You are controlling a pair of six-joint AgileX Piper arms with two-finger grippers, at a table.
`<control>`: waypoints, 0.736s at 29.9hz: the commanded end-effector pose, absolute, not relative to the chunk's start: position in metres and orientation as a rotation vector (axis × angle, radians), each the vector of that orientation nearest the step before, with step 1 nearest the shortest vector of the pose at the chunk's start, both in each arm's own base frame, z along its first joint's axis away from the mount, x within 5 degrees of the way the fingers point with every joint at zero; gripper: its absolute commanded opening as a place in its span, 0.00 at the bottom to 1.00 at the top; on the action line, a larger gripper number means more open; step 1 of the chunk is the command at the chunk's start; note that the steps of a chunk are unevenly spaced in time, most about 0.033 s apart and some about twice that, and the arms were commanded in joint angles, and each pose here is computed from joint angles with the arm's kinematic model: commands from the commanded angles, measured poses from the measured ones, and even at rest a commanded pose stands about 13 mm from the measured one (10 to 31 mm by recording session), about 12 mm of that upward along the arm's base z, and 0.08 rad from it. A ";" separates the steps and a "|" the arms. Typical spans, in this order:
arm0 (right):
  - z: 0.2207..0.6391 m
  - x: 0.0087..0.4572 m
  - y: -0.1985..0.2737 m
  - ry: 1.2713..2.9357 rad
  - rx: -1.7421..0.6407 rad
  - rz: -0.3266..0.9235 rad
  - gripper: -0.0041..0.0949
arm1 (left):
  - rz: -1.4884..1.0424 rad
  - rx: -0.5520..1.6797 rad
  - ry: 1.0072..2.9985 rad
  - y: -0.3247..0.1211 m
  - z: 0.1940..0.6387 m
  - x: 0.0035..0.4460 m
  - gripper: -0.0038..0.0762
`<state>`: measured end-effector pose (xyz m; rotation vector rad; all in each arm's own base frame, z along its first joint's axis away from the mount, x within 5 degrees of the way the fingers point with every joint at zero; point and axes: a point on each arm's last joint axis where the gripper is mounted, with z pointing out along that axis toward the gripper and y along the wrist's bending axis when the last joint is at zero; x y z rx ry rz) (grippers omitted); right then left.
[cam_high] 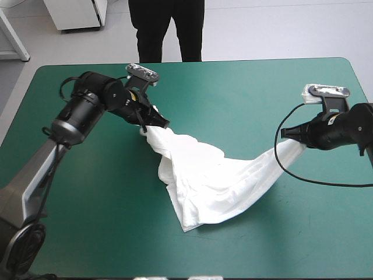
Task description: Fold the cloth
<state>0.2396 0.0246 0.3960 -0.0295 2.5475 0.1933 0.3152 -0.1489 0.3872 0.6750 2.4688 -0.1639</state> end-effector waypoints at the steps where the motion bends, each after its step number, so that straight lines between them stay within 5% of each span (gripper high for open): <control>1: 0.450 0.226 0.026 2.356 -0.072 0.209 0.02 | -0.194 0.600 2.235 -0.131 0.456 0.279 0.04; 10: 0.563 0.181 0.025 1.947 -0.115 0.223 0.02 | -0.249 0.483 1.790 -0.100 0.583 0.213 0.04; 22: 0.655 0.097 0.022 1.462 -0.167 0.200 0.02 | -0.350 0.397 1.285 -0.066 0.673 0.128 0.04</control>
